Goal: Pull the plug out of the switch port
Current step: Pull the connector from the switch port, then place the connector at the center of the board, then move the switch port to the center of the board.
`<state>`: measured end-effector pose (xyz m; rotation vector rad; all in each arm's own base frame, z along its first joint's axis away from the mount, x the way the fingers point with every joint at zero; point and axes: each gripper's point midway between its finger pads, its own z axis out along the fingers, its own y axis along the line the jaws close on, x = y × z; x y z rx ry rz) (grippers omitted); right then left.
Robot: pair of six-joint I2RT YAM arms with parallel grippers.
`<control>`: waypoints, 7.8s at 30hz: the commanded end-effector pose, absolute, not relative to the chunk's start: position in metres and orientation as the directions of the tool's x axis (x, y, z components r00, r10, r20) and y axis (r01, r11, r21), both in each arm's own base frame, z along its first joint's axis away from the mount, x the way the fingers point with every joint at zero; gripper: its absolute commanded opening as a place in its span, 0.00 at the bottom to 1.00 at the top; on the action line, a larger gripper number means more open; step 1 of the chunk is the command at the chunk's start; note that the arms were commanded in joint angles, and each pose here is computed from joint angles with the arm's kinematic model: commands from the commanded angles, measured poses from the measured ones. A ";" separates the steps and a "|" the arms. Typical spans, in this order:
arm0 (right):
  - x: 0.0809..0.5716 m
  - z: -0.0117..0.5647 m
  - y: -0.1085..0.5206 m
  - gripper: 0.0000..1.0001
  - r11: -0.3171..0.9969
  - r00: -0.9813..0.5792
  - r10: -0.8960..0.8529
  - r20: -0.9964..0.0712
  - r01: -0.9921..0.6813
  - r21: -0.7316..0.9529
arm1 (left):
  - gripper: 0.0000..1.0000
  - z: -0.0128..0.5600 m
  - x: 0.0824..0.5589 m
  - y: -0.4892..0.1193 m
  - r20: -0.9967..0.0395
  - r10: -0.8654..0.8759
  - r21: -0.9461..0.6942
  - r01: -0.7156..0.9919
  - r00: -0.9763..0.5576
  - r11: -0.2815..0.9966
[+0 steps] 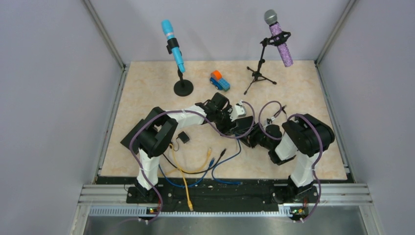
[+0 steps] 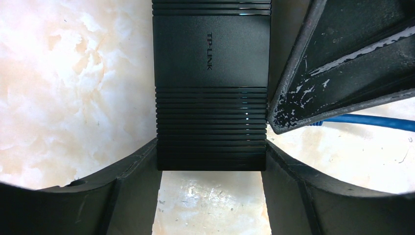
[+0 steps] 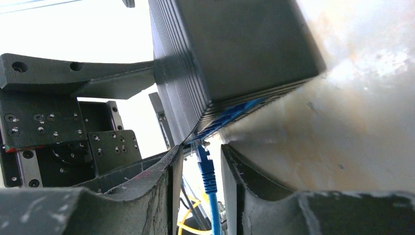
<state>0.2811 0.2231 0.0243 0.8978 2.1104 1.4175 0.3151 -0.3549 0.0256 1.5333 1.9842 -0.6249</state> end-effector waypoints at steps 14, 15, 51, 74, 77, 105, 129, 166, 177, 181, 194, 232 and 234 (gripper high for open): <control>0.297 0.027 0.220 0.12 0.262 -0.660 0.750 -0.034 0.250 0.932 | 0.05 -0.008 0.276 -0.338 -0.547 0.784 -0.184 0.956 -0.293 0.229; 0.296 0.027 0.219 0.09 0.261 -0.660 0.751 -0.034 0.249 0.933 | 0.04 -0.008 0.276 -0.337 -0.546 0.785 -0.185 0.955 -0.294 0.230; 0.242 0.037 0.214 0.00 0.298 -0.749 0.659 -0.068 0.177 0.938 | 0.00 -0.026 0.307 -0.318 -0.488 0.774 -0.120 0.909 -0.403 0.399; 0.225 0.274 0.030 0.00 0.815 -0.095 0.573 -0.814 0.175 0.553 | 0.99 0.025 0.322 -0.333 -0.626 0.682 -0.069 0.897 -0.380 0.437; 0.215 0.316 0.006 0.00 0.832 0.006 0.524 -0.851 0.210 0.514 | 0.99 0.047 0.329 -0.334 -0.683 0.625 -0.051 0.878 -0.378 0.475; 0.261 0.339 -0.026 0.00 0.952 -0.437 -0.037 -0.899 0.258 -0.165 | 0.99 0.235 0.321 -0.245 -0.976 -0.001 -0.145 0.643 -0.219 0.752; 0.422 0.130 -0.044 0.00 0.975 -0.749 0.210 -0.629 0.207 0.079 | 0.99 0.231 0.287 -0.219 -0.973 -0.022 -0.166 0.622 -0.231 0.765; 0.305 0.141 0.205 0.74 0.903 -0.732 0.152 -0.664 -0.171 0.395 | 0.99 0.217 0.291 -0.140 -0.967 -0.052 -0.123 0.274 -0.250 0.954; 0.304 0.086 0.247 0.80 0.959 -0.743 -0.217 -0.634 -0.283 0.003 | 0.99 0.222 0.281 -0.096 -0.974 -0.102 -0.120 0.081 -0.203 0.989; 0.311 0.074 0.247 0.80 0.958 -0.742 -0.266 -0.616 -0.276 -0.081 | 0.99 0.223 0.276 -0.081 -0.977 -0.116 -0.122 0.018 -0.178 0.992; 0.343 0.043 0.212 0.81 0.959 -0.774 -0.279 -0.568 -0.193 -0.208 | 0.99 0.220 0.272 -0.071 -0.977 -0.109 -0.107 -0.018 -0.183 0.994; 0.328 0.136 0.406 0.77 0.759 -0.585 -0.317 -0.747 -0.628 0.169 | 0.99 0.180 0.257 0.061 -0.831 -0.545 -0.396 -0.574 -0.108 0.717; 0.319 0.133 0.428 0.73 0.715 -0.566 -0.355 -0.744 -0.677 0.174 | 0.99 0.179 0.251 0.078 -0.808 -0.584 -0.417 -0.630 -0.072 0.655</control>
